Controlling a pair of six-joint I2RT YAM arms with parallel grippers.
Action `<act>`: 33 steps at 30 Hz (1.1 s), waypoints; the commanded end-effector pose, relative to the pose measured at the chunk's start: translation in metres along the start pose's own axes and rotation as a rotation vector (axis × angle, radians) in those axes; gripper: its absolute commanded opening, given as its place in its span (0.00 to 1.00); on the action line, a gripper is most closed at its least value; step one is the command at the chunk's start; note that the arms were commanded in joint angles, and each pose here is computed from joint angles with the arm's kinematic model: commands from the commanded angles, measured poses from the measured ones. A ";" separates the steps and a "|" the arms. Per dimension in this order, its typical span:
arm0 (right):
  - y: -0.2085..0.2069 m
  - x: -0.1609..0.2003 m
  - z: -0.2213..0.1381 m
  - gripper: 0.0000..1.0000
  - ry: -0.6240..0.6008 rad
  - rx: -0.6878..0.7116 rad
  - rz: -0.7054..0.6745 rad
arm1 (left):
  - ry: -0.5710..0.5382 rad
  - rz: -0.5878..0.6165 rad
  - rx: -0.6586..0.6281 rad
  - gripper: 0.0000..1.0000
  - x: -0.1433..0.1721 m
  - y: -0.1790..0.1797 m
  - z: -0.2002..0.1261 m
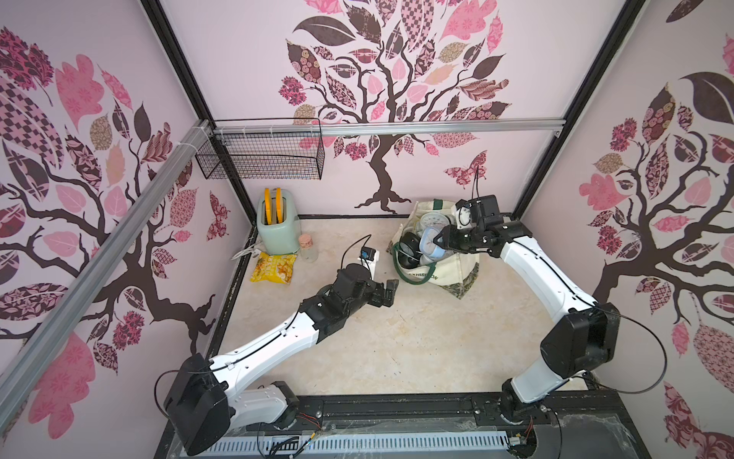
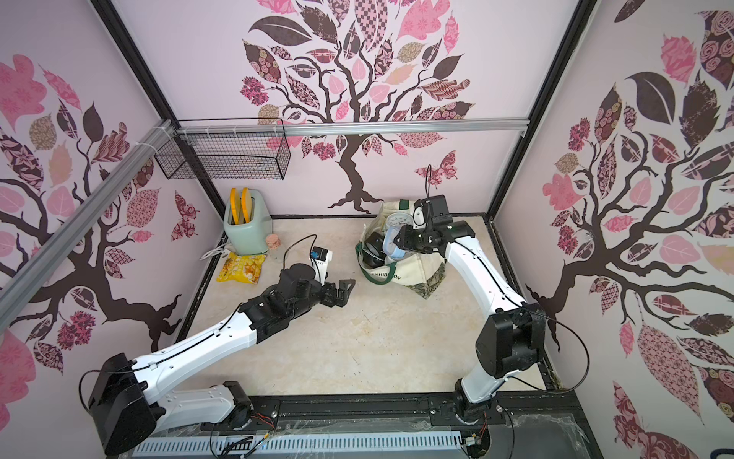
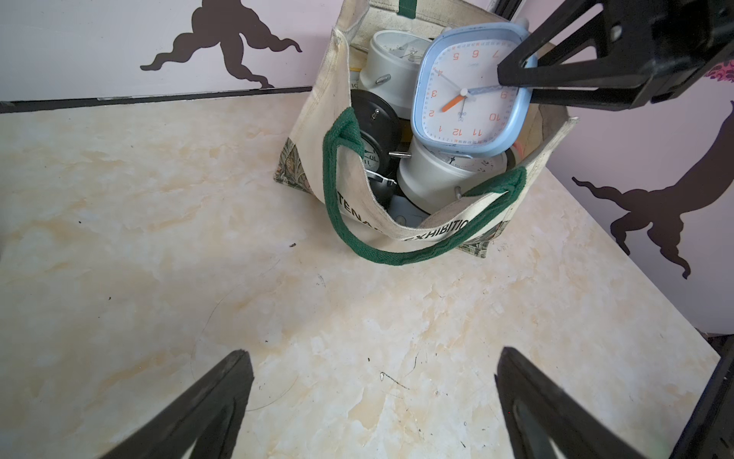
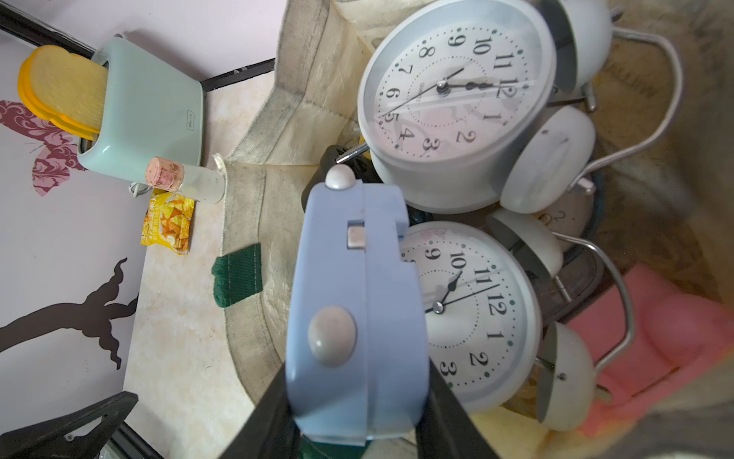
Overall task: Put the alarm clock into the canvas bag
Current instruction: Place the alarm at the canvas bag, then move the canvas bag to the center of the board.
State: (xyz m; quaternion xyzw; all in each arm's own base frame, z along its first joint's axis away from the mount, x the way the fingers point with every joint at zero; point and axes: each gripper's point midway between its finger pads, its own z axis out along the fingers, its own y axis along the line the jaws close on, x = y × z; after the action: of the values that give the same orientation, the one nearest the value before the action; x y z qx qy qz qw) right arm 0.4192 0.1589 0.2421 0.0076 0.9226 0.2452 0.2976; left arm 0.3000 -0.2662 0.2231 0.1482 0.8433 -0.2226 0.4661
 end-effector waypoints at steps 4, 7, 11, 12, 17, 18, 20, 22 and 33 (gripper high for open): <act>-0.020 0.004 0.021 0.58 0.057 0.095 -0.009 | -0.032 -0.021 0.023 0.98 -0.024 -0.010 0.004; -0.021 -0.008 0.016 0.67 0.027 0.127 -0.012 | -0.014 -0.036 0.002 0.98 -0.026 -0.009 0.012; -0.018 -0.025 0.004 0.80 -0.031 0.149 -0.006 | 0.051 -0.097 -0.028 0.98 -0.026 -0.004 0.034; -0.017 -0.028 0.001 0.81 -0.050 0.152 -0.007 | 0.058 -0.100 -0.017 0.98 -0.026 -0.007 0.039; -0.025 -0.059 -0.030 0.93 -0.194 0.259 -0.021 | 0.085 -0.123 -0.023 0.98 -0.027 -0.011 0.062; -0.028 -0.063 -0.033 0.96 -0.205 0.280 -0.022 | 0.092 -0.124 -0.027 0.98 -0.027 -0.011 0.067; -0.041 -0.073 -0.036 1.00 -0.222 0.323 0.006 | 0.102 -0.135 -0.048 0.98 -0.030 -0.009 0.076; -0.052 -0.082 -0.035 0.99 -0.232 0.349 0.026 | 0.098 -0.162 -0.079 0.98 -0.035 -0.004 0.082; -0.127 -0.127 -0.014 1.00 -0.231 0.511 0.089 | 0.151 -0.297 -0.231 0.95 -0.032 0.019 0.110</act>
State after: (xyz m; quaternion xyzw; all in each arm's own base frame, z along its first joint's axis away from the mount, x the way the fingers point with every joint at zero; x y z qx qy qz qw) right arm 0.5234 0.0392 0.2895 0.1407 0.8990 0.0323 0.4134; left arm 0.3979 -0.3099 0.1897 0.0118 0.9049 -0.1902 0.3806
